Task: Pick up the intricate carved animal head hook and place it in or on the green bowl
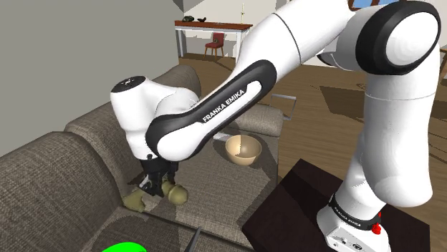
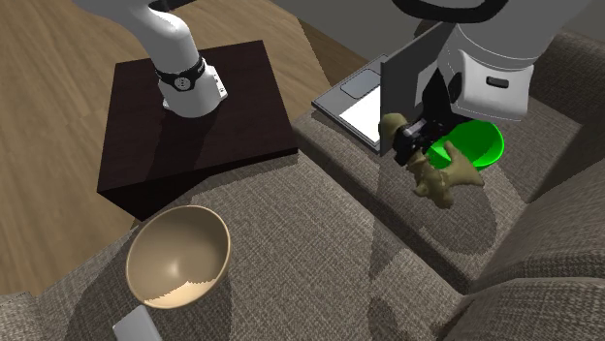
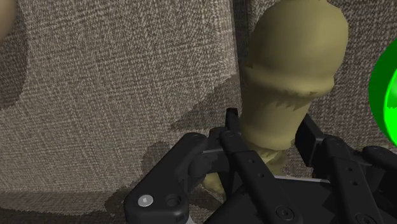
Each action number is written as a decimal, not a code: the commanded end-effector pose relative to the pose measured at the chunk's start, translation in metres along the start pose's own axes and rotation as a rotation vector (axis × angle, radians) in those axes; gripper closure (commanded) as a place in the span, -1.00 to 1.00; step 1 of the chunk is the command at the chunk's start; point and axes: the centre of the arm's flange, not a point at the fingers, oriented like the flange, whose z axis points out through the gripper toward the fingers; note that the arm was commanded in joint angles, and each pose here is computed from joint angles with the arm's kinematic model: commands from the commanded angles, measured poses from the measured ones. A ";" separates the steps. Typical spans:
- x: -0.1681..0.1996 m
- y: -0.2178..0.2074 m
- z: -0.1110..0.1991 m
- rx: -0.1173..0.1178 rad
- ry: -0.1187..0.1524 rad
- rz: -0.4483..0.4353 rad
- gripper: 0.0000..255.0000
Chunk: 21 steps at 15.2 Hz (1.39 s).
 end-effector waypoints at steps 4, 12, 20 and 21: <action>-0.008 -0.062 -0.007 0.000 0.000 0.002 1.00; -0.025 -0.166 -0.017 0.000 0.000 0.002 1.00; -0.029 -0.197 0.011 0.000 0.000 0.002 1.00; -0.029 -0.197 0.016 0.000 0.000 0.002 1.00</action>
